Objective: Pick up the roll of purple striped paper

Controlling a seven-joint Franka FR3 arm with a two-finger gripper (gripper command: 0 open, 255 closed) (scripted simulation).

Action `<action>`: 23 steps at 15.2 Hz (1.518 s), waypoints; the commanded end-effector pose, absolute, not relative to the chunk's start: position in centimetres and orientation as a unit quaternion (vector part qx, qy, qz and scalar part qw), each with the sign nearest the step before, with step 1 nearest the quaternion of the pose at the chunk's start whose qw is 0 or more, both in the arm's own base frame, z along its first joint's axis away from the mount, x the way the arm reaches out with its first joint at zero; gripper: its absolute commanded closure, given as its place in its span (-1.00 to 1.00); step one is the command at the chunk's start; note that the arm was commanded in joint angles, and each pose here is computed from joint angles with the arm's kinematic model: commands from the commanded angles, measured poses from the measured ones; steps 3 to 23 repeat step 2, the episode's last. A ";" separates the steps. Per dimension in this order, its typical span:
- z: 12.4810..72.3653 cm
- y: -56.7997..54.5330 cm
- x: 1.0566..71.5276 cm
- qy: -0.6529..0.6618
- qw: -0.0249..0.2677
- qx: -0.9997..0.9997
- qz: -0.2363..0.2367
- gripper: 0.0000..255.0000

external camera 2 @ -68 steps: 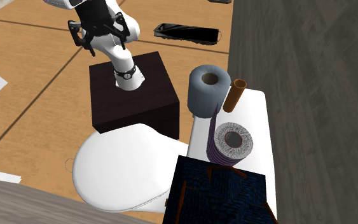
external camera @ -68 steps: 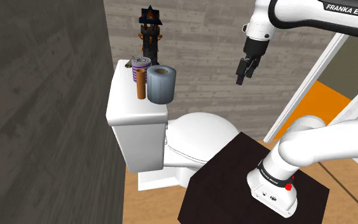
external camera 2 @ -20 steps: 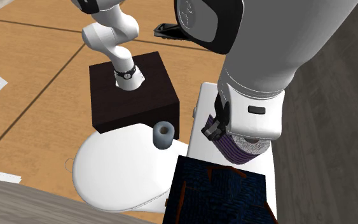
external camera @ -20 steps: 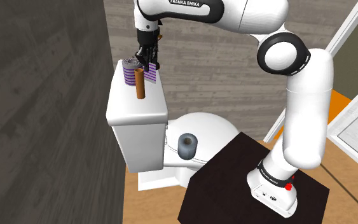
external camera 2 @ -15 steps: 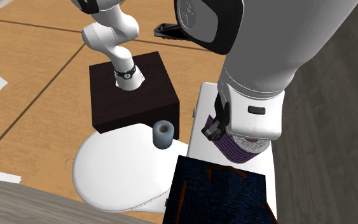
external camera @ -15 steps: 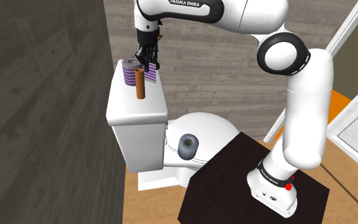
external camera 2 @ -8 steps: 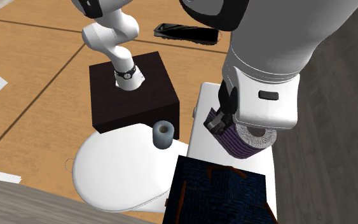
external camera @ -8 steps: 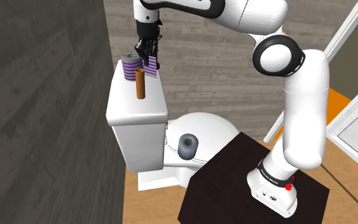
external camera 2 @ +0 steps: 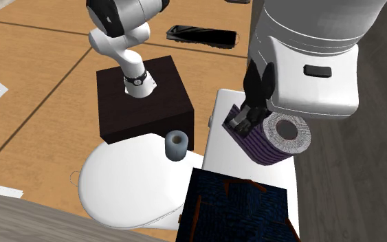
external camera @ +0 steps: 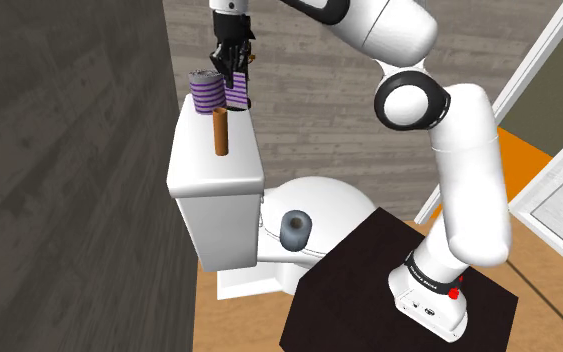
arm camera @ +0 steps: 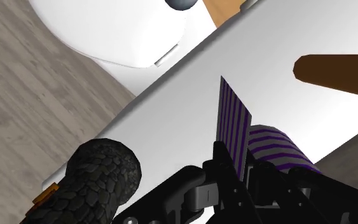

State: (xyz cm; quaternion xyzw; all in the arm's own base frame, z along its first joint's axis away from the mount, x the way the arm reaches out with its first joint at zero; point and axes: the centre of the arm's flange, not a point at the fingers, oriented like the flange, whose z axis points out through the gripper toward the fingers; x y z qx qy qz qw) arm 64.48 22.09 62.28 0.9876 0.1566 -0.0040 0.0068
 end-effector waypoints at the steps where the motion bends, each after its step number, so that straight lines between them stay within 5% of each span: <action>1: 63.0 22.0 64.3 0.156 0.007 0.988 -0.004 1.00; 23: 63.0 22.0 64.4 0.156 0.007 0.988 -0.004 1.00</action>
